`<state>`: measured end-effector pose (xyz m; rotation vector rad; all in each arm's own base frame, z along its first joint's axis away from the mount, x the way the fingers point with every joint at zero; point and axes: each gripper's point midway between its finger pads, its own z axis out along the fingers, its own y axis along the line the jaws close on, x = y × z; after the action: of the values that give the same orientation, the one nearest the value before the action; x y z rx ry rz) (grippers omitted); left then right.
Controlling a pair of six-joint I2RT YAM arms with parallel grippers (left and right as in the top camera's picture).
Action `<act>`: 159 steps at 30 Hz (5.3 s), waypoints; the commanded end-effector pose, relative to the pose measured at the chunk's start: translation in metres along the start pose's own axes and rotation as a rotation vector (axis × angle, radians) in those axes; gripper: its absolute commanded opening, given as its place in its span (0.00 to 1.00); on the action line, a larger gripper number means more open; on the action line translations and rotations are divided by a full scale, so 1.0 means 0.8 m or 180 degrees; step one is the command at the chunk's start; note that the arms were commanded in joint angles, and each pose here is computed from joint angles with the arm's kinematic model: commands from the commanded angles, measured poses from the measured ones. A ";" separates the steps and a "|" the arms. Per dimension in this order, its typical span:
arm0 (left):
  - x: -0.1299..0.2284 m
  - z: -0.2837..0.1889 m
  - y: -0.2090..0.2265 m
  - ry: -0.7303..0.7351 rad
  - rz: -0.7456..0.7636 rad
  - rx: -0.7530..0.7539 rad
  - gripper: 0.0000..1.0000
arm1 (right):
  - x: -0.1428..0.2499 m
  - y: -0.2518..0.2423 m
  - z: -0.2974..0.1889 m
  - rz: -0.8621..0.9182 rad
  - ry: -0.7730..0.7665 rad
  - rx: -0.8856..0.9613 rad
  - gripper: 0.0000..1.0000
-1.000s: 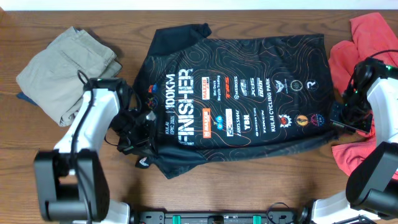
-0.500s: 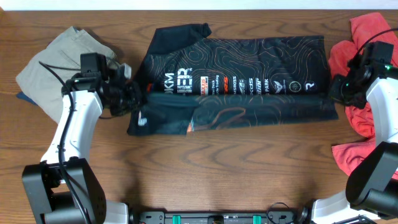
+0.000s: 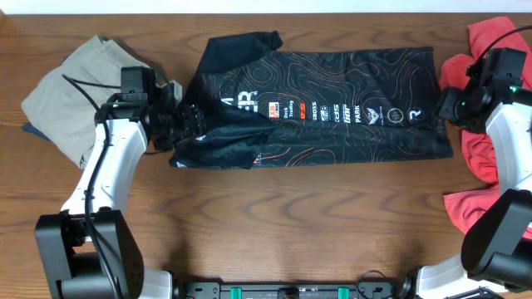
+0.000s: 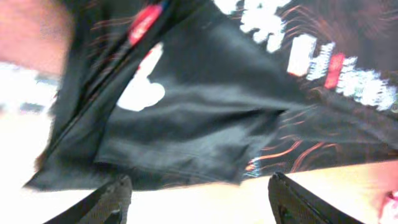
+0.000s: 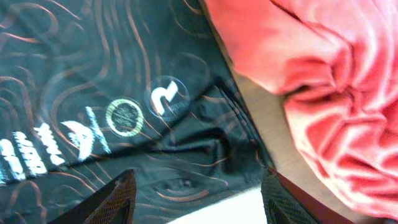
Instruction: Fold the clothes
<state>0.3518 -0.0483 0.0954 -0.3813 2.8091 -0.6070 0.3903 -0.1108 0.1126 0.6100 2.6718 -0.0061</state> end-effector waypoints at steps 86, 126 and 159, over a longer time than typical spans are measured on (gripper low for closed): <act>0.047 0.064 0.095 -0.0078 -0.0298 -0.0748 0.54 | 0.033 -0.026 0.053 0.0056 -0.0231 0.0152 0.08; 0.049 0.064 0.096 -0.0058 -0.0304 -0.0755 0.54 | 0.036 -0.012 0.088 0.0104 -0.0103 -0.0063 0.01; 0.050 0.064 0.096 -0.0043 -0.0308 -0.0748 0.54 | 0.042 -0.030 0.097 0.0083 -0.0123 0.0184 0.44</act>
<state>0.3186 -0.0140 0.0160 -0.5554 2.8455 -0.3071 0.3890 -0.1207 0.0329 0.6310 2.6247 -0.0649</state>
